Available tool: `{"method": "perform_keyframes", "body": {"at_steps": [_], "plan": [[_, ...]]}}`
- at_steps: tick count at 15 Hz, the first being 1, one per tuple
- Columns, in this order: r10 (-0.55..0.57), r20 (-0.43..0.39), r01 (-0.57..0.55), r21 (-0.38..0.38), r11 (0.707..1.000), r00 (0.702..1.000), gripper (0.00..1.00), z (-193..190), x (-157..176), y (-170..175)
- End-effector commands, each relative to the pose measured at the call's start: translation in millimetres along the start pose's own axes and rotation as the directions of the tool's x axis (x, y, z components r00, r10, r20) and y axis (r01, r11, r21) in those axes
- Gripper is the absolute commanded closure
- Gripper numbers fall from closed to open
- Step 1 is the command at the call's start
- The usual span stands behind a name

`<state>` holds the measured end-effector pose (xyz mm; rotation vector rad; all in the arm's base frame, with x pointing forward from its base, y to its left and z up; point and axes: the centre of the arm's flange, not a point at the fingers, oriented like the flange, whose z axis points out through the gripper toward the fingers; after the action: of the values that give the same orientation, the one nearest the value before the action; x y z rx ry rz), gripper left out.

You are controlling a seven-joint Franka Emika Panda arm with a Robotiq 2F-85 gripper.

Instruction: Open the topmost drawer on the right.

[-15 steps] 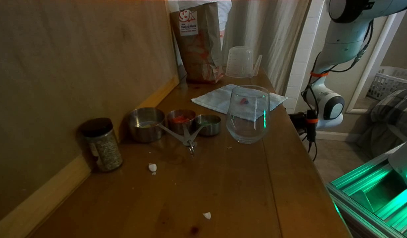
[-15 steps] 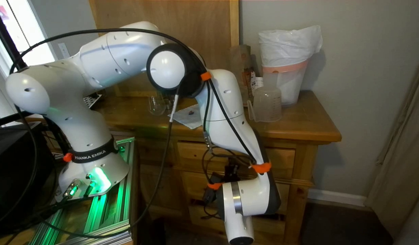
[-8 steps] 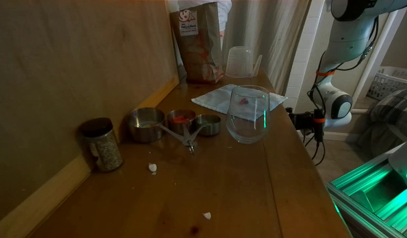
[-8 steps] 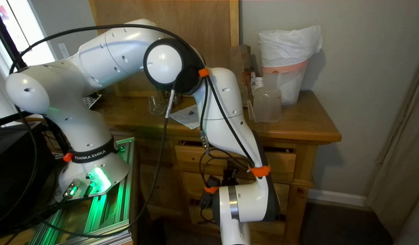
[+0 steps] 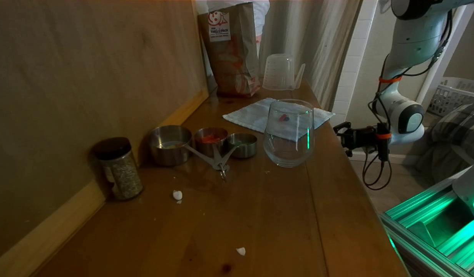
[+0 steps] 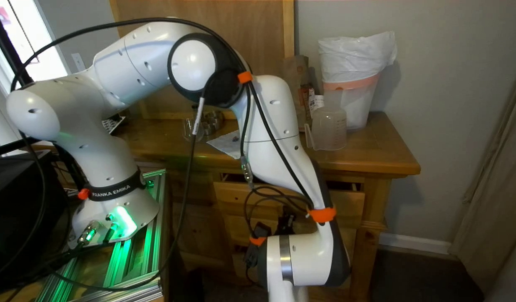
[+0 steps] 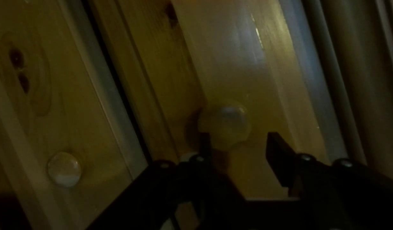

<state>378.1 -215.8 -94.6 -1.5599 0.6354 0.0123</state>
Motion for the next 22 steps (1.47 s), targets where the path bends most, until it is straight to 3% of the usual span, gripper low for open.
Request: {"method": "perform_keyframes", "body": {"at_steps": [1, 2, 3, 4, 8, 17, 18, 20, 22], "plan": [[-0.016, -0.048, 0.016, -0.005, 1.0, 0.999, 0.76, -25, -8, -19], [-0.014, -0.048, 0.014, -0.007, 1.0, 0.999, 0.76, -29, -8, -22], [-0.013, -0.049, 0.013, -0.006, 1.0, 0.999, 0.26, -32, -7, -22], [-0.007, -0.042, 0.006, -0.006, 1.0, 0.999, 0.25, -30, -6, -21], [0.009, -0.02, -0.009, 0.008, 1.0, 1.0, 0.0, -14, 3, -12], [0.029, 0.059, -0.032, 0.052, 0.998, 0.998, 0.0, 39, 21, -4], [0.034, 0.062, -0.037, 0.05, 0.998, 0.997, 0.05, 41, 23, -2], [0.042, 0.068, -0.046, 0.051, 0.998, 0.997, 0.26, 44, 24, 0], [0.048, 0.068, -0.051, 0.047, 0.998, 0.997, 0.33, 43, 24, 2]]}}
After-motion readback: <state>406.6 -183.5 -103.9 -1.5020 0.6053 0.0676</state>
